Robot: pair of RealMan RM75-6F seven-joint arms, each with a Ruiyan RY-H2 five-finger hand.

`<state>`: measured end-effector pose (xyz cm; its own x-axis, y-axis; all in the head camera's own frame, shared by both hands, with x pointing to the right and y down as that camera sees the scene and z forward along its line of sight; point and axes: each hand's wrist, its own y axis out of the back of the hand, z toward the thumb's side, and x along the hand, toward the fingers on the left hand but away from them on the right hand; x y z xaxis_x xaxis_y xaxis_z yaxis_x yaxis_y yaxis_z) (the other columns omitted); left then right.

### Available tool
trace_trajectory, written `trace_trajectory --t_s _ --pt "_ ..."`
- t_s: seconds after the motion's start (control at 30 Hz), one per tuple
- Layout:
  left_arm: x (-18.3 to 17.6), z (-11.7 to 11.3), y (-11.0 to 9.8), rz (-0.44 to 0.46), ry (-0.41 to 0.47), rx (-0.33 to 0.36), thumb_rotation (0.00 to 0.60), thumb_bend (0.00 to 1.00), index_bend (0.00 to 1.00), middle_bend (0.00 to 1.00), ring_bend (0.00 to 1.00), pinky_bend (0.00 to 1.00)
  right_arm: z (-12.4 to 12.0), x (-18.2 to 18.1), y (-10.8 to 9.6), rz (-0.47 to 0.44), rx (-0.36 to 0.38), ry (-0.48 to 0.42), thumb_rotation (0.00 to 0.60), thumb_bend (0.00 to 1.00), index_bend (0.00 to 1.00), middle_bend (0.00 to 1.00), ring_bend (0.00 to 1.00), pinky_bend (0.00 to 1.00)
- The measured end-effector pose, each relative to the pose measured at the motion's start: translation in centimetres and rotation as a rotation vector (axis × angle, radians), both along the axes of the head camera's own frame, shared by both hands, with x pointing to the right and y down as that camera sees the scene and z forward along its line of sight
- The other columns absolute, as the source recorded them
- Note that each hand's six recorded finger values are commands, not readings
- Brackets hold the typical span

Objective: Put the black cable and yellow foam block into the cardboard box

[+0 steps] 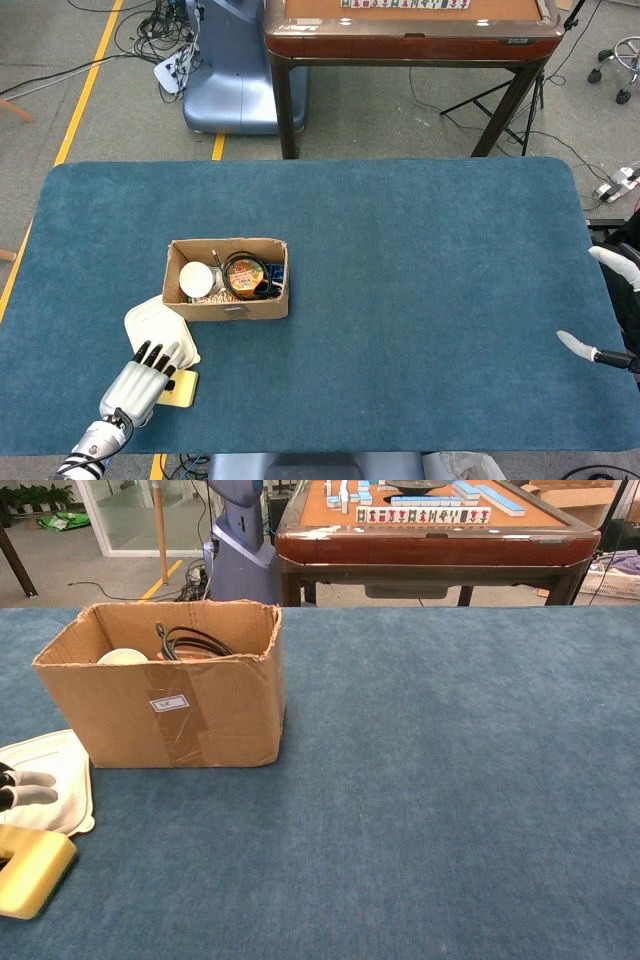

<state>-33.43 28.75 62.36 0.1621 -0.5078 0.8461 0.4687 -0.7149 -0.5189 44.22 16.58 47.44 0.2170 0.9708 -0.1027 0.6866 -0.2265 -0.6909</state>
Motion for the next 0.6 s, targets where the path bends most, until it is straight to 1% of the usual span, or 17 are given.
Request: trace_trajectory --t_s 0.37,0.6 --pt "-0.2 1.0 0.6 -0.007 -0.008 -0.015 0.6 0.19 0.0 0.0 0.0 0.0 0.1 -0.1 0.0 -0.002 -0.005 0.003 0.6 0.0 0.15 0.17 0.0 0.0" --pt "-0.2 1.7 0.9 -0.012 0.006 -0.012 0.6 0.19 0.0 0.0 0.0 0.0 0.1 -0.1 0.0 -0.001 -0.005 0.002 0.6 0.0 0.15 0.17 0.0 0.0"
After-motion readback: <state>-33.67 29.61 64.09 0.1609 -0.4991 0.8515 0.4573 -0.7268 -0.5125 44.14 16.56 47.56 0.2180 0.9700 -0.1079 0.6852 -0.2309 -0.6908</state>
